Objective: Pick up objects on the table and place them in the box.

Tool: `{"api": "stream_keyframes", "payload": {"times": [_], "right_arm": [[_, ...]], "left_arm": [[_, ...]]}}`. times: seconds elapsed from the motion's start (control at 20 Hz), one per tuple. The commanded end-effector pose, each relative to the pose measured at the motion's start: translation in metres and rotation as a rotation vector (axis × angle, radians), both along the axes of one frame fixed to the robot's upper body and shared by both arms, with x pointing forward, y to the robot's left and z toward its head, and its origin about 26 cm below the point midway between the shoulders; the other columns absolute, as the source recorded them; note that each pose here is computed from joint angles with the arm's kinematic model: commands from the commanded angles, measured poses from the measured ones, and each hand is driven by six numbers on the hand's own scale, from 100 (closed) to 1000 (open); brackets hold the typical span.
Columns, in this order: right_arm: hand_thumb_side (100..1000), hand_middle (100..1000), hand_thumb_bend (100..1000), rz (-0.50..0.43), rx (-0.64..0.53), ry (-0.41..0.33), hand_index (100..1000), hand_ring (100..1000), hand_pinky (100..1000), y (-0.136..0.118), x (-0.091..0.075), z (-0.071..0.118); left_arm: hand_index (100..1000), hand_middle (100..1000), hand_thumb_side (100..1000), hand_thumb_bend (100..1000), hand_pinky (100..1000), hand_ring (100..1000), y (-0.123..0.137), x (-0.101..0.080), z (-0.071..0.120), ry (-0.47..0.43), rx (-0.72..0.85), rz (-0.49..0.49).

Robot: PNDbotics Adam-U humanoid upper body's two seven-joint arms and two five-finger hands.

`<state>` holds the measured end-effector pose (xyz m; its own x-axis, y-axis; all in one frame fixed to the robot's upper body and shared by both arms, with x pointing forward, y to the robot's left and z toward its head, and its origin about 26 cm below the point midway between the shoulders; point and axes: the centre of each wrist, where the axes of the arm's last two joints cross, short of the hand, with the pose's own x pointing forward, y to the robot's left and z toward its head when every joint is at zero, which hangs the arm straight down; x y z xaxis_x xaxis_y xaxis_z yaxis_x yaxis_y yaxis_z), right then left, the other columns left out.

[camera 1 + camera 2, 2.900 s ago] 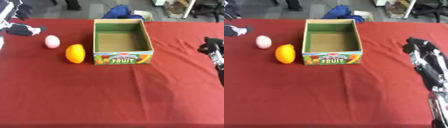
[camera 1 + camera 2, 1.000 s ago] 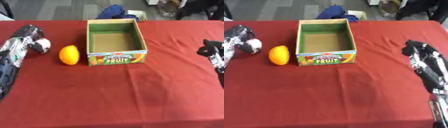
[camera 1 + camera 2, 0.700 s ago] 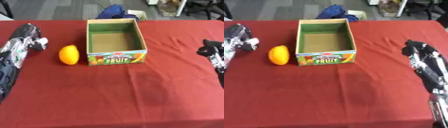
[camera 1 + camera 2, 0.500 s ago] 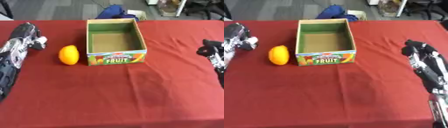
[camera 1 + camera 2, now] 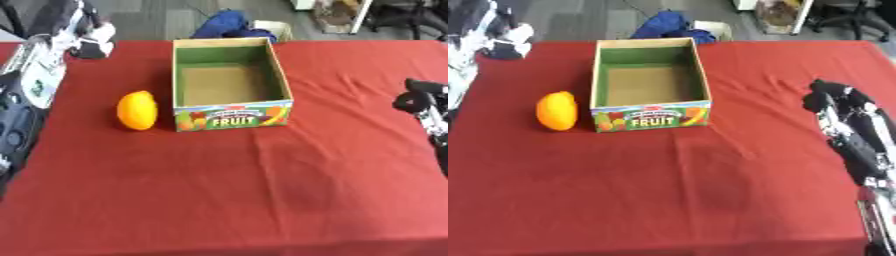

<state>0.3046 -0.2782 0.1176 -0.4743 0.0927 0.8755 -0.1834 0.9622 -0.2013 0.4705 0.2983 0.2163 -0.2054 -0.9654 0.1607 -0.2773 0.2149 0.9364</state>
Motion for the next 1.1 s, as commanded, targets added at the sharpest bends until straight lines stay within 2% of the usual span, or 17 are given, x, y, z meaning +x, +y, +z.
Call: {"api": "stream_keyframes", "payload": {"times": [0.05, 0.45, 0.8, 1.0, 1.05, 1.1], "right_arm": [[428, 588, 100, 0.014, -0.017, -0.019, 738, 1000, 817, -0.001, 0.0, 0.007], [428, 588, 100, 0.048, -0.018, -0.025, 738, 1000, 818, 0.005, 0.003, 0.009], [429, 588, 100, 0.068, -0.017, -0.032, 739, 1000, 818, 0.008, 0.004, 0.011], [429, 588, 100, 0.069, -0.017, -0.033, 739, 1000, 818, 0.009, 0.005, 0.011], [428, 588, 100, 0.069, -0.016, -0.033, 739, 1000, 818, 0.009, 0.005, 0.011], [430, 588, 100, 0.069, -0.016, -0.033, 739, 1000, 819, 0.008, 0.005, 0.011]], "left_arm": [[399, 210, 100, 373, 496, 366, -0.029, 0.0, 0.023, -0.036, 0.007, -0.114], [450, 255, 100, 394, 517, 392, -0.086, 0.009, 0.005, 0.03, 0.053, -0.265], [524, 334, 100, 453, 538, 424, -0.106, 0.012, -0.025, 0.13, 0.134, -0.316], [581, 403, 100, 539, 551, 458, -0.107, 0.013, -0.037, 0.167, 0.147, -0.319], [609, 433, 100, 630, 560, 475, -0.107, 0.013, -0.039, 0.175, 0.151, -0.32], [616, 446, 100, 681, 563, 482, -0.106, 0.013, -0.041, 0.185, 0.155, -0.323]]}}
